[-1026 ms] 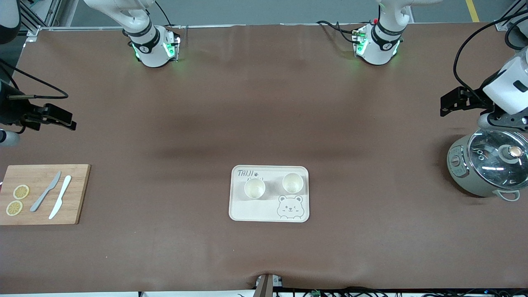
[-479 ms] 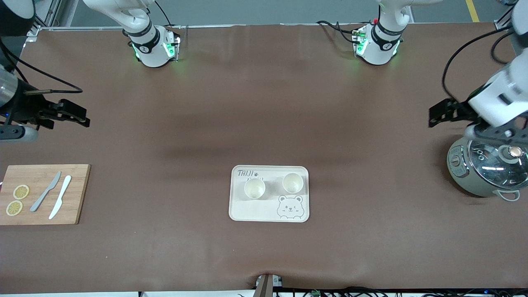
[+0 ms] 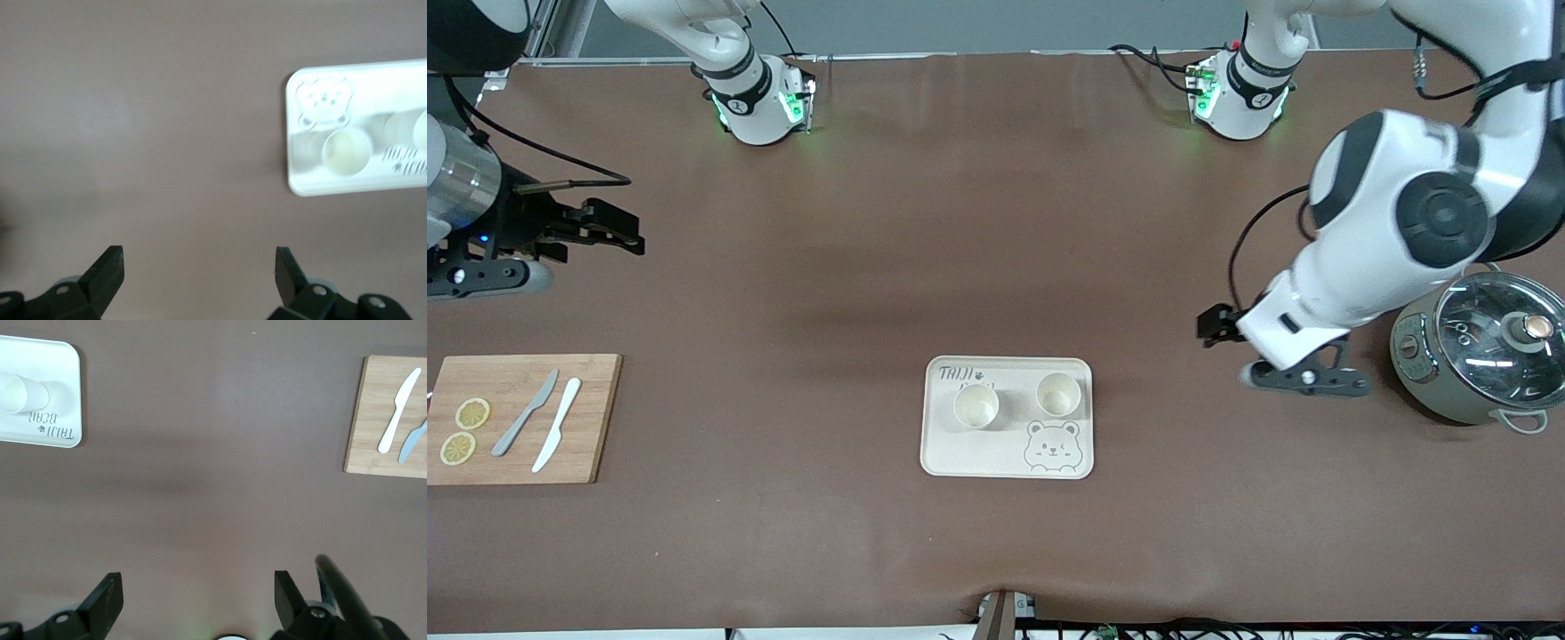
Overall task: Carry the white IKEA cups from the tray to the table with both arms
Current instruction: 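Reach the left gripper down to the cup nearest it on the tray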
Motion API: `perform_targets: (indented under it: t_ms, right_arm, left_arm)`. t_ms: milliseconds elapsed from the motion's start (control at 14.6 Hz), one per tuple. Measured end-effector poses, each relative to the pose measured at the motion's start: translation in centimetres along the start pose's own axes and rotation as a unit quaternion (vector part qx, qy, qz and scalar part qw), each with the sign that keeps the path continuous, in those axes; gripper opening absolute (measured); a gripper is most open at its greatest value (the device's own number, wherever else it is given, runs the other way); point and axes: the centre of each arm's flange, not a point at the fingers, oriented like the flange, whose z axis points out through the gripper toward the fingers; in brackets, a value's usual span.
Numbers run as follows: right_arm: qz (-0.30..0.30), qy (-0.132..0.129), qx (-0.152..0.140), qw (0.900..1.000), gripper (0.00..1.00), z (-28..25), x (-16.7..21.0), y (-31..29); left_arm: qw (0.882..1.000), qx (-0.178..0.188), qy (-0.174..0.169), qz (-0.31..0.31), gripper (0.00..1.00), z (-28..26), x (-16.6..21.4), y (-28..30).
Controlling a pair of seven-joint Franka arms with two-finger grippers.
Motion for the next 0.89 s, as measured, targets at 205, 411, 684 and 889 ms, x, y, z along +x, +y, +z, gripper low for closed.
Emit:
perform_targets:
  t_ms: [205,411,684,889]
  right_arm:
    - [0.0,0.008,0.0,1.0,1.0,-0.2,0.2,0.0]
    - [0.006,0.051,0.0,0.999,1.0,0.2,2.1,0.6]
    - [0.02,0.053,0.001,0.998,1.0,1.9,3.8,1.5]
    - [0.043,0.065,0.005,0.997,1.0,3.1,5.1,-2.0]
  left_arm:
    - [1.0,-0.001,0.006,0.004,1.0,3.9,0.5,4.2]
    - [1.0,-0.006,0.004,0.011,1.0,7.9,0.7,7.6]
    - [1.0,-0.016,0.017,0.011,1.0,12.9,0.9,11.2]
    - [0.999,-0.022,0.032,0.011,1.0,15.8,1.2,12.6]
